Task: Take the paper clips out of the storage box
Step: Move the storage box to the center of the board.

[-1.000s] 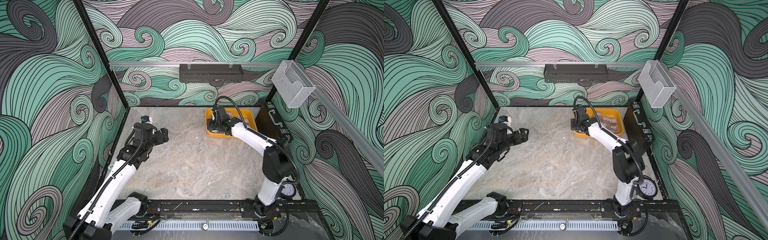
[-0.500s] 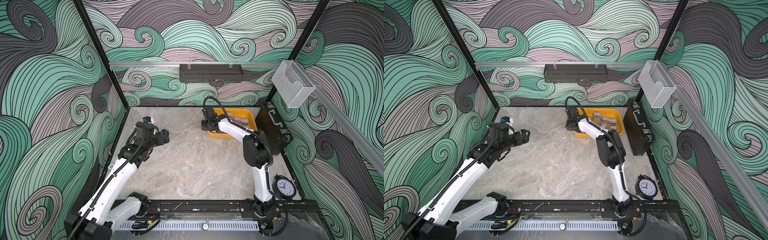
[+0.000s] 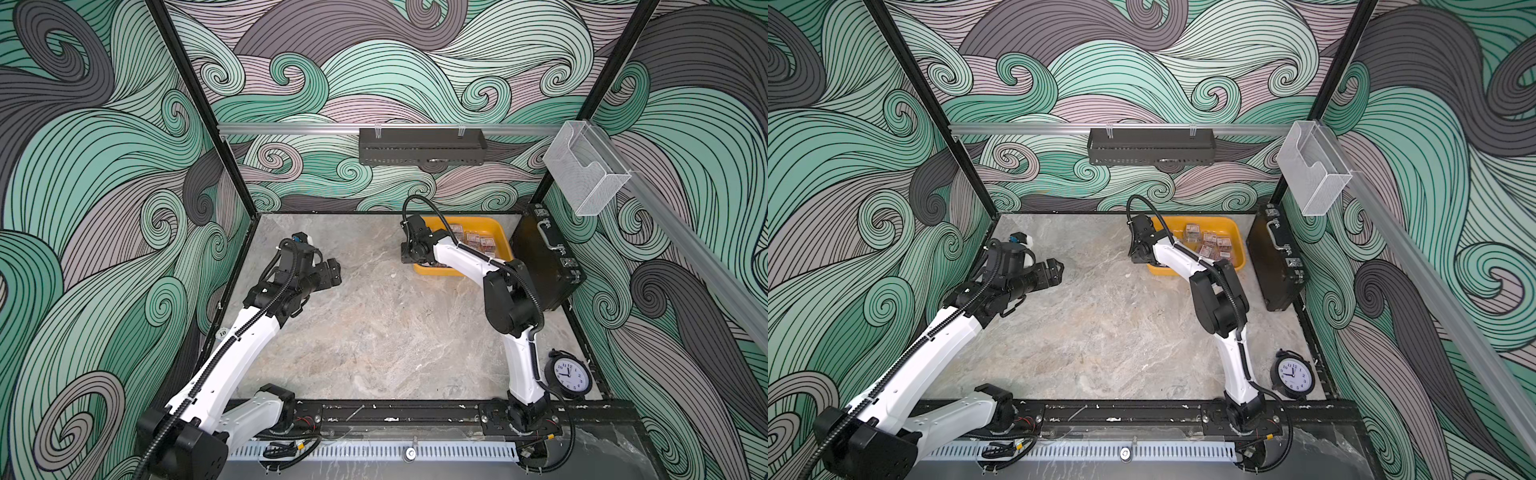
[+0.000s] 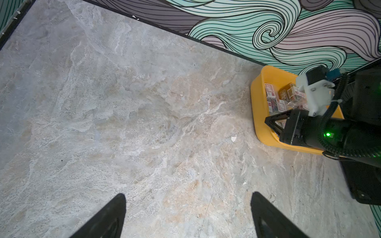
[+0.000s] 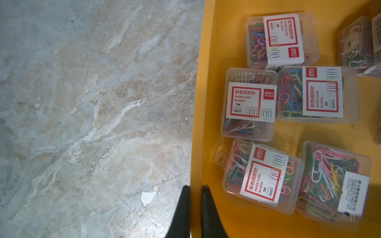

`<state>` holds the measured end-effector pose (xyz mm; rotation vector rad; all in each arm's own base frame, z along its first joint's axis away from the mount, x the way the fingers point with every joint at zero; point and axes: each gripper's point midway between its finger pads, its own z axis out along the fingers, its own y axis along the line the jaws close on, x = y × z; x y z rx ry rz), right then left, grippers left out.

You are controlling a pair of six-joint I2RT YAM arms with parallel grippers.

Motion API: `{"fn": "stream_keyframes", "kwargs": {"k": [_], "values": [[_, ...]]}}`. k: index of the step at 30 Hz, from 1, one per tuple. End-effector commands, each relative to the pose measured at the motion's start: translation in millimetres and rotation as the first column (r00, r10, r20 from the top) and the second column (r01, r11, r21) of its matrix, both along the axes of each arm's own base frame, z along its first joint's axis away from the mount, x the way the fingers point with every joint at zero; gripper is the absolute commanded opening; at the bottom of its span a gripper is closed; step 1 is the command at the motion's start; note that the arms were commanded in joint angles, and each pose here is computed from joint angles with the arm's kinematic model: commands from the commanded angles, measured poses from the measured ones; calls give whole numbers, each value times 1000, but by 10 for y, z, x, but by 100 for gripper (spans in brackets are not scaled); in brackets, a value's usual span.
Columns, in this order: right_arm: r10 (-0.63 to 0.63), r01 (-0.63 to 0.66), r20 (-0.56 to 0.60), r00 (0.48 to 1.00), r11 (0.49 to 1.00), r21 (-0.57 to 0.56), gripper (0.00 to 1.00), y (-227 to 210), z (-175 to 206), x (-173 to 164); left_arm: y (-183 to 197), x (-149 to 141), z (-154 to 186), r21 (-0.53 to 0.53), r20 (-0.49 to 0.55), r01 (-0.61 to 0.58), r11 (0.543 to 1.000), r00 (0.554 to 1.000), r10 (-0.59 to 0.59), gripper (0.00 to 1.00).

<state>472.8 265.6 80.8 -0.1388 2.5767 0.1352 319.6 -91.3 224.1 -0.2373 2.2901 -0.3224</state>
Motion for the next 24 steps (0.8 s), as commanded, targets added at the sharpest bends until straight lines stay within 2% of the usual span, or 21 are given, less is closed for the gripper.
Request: {"fn": "stream_keyframes", "kwargs": {"k": [1,8,13,15,20,24], "values": [[63,-61,-24,998,995,77,2,391,101,-318,-55,27,3,-20,-40,-5,1000,999,4,92],[60,-60,4,998,984,168,0,892,109,-762,-84,109,-211,-11,-126,-25,1000,992,24,91],[112,-120,53,992,972,200,0,1314,210,-1083,-68,131,-314,0,-155,-46,999,987,45,90],[146,-154,54,988,963,219,6,1406,279,-1149,-84,142,-346,-2,-165,-42,999,985,41,91],[163,-188,118,980,948,255,35,1344,547,-1185,-145,179,-429,-19,-189,-30,999,982,26,90],[155,-193,165,974,948,253,46,1107,806,-1251,-242,249,-510,-45,-211,-10,999,978,0,89]]}}
